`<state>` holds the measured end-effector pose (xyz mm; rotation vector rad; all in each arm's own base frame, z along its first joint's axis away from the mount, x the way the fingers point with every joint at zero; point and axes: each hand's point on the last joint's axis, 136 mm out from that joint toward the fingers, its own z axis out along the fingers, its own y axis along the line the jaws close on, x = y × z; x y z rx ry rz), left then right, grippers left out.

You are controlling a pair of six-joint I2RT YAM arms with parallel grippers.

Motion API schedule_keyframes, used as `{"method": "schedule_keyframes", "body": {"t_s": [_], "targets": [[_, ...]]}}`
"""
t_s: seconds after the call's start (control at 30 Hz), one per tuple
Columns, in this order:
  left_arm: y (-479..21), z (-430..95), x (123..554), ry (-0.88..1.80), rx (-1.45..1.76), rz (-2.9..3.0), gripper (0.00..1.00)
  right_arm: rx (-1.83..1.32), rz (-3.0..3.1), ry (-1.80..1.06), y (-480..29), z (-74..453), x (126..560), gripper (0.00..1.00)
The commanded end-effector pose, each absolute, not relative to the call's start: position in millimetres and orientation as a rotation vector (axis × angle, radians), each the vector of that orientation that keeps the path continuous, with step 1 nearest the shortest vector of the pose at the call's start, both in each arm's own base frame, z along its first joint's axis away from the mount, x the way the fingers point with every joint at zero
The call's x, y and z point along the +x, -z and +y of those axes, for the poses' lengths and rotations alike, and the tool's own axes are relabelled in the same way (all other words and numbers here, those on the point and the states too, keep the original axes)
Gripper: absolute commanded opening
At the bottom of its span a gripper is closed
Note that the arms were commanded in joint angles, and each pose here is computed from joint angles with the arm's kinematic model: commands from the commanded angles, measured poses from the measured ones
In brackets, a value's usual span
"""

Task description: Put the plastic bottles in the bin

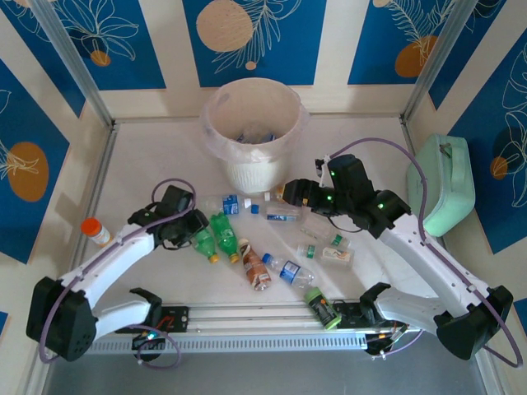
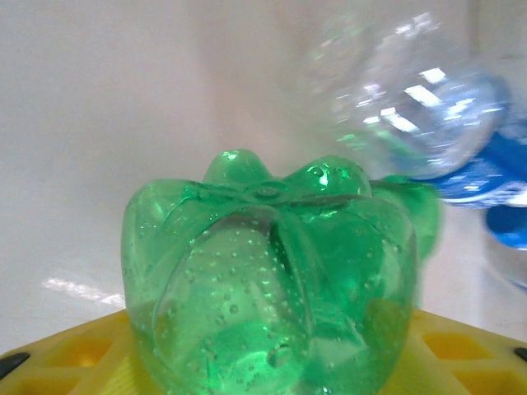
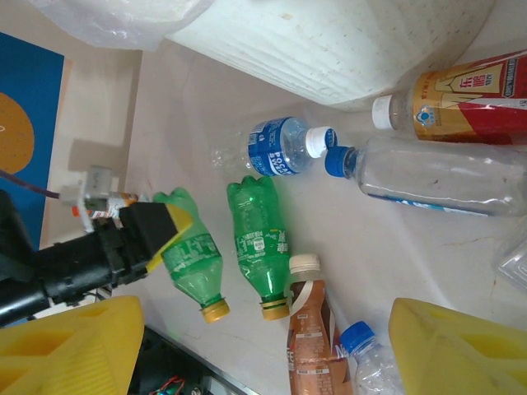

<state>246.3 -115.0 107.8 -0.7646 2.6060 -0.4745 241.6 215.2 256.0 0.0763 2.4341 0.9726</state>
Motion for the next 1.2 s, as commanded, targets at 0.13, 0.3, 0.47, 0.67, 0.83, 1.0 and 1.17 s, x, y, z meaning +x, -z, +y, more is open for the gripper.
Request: {"method": "schedule_keyframes", "body": {"t_s": [0.13, 0.3, 0.47, 0.67, 0.83, 1.0, 1.17], "targets": [[-225, -127, 275, 0.628, -0.543, 2.408, 0.57, 0.002, 2.389, -1.022, -276, 227, 239, 0.79], [-295, -145, 291, 0.767, -0.424, 2.267, 0.57, -0.023, 2.381, -1.036, -282, 232, 239, 0.79], [-353, -177, 303, 1.015, -0.306, 2.115, 0.57, -0.055, 2.376, -1.038, -286, 237, 235, 0.79], [-385, -200, 313, 1.155, -0.211, 2.035, 0.56, -0.061, 2.387, -1.035, -283, 240, 236, 0.79], [-415, -211, 334, 1.169, -0.169, 1.985, 0.56, -0.061, 2.404, -1.029, -279, 242, 237, 0.79], [-448, -225, 364, 1.198, -0.158, 1.922, 0.55, -0.055, 2.401, -1.027, -280, 241, 237, 0.79], [-459, -238, 402, 1.172, -0.164, 1.925, 0.55, -0.046, 2.397, -1.016, -283, 237, 235, 0.79]]}}
